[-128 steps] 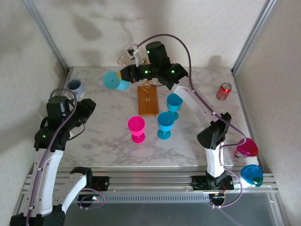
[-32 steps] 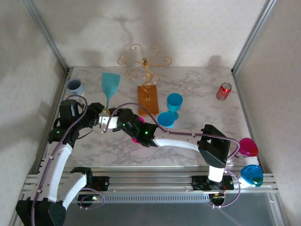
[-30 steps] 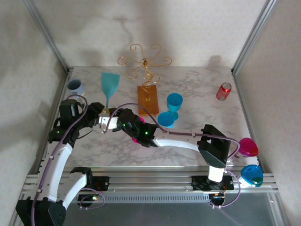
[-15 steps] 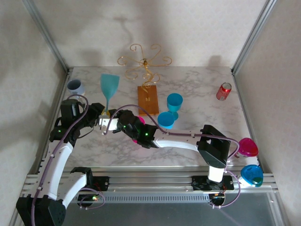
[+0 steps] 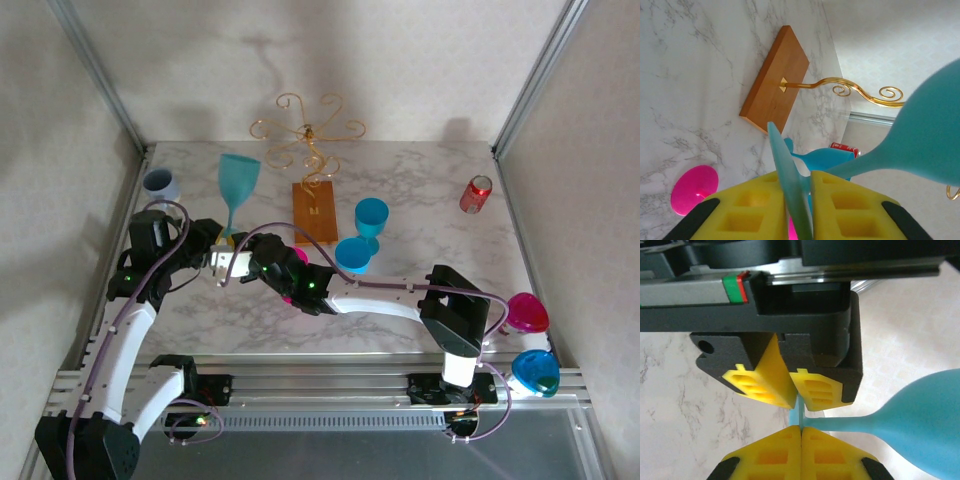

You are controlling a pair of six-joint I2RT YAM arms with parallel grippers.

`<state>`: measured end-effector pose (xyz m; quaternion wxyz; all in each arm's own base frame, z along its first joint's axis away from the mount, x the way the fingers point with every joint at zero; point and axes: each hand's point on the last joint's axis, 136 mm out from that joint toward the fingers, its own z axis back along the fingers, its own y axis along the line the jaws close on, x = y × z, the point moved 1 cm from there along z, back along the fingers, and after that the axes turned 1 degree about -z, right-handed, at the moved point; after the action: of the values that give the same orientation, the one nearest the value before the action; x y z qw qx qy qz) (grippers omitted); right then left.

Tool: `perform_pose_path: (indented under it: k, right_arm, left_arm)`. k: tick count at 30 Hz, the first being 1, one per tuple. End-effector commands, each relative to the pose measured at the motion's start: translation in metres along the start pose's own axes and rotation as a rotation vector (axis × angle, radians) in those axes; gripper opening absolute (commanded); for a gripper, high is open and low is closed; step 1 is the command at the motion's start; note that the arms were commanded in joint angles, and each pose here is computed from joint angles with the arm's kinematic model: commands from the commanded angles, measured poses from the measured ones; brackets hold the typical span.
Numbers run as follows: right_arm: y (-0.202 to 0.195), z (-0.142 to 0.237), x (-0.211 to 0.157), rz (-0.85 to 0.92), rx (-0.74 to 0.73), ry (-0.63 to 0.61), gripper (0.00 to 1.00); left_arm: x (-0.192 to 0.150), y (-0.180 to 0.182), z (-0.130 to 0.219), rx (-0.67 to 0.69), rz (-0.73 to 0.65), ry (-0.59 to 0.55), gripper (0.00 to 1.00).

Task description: Take the wine glass off the wine glass rack

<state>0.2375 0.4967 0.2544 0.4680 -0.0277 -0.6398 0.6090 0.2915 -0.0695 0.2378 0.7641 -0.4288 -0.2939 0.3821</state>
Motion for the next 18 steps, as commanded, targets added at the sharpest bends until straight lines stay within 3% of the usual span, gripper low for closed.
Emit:
perform_pose_path:
  k: [1, 4, 11, 13, 15, 18]
  right_arm:
    - [-0.027, 0.012, 0.022, -0.034, -0.084, -0.059, 0.0]
    - [-0.032, 0.014, 0.025, -0.049, -0.09, -0.066, 0.0]
    - [-0.039, 0.021, 0.028, -0.081, -0.097, -0.076, 0.0]
    - [-0.041, 0.024, 0.028, -0.093, -0.098, -0.079, 0.07]
    - [-0.042, 0.027, 0.028, -0.101, -0.095, -0.08, 0.21]
    - [-0.047, 0.031, 0.029, -0.117, -0.097, -0.08, 0.25]
  left_arm:
    - [-0.003, 0.007, -0.005, 0.017, -0.005, 0.013, 0.09]
    - [-0.003, 0.007, -0.004, 0.015, -0.004, 0.012, 0.0]
    - [-0.004, 0.006, -0.003, 0.007, -0.001, 0.009, 0.0]
    - [-0.003, 0.007, -0.002, 0.005, 0.003, 0.005, 0.0]
    - [-0.003, 0.006, -0.002, -0.003, 0.007, 0.003, 0.0]
    - [-0.003, 0.006, -0.001, -0.019, 0.013, -0.004, 0.0]
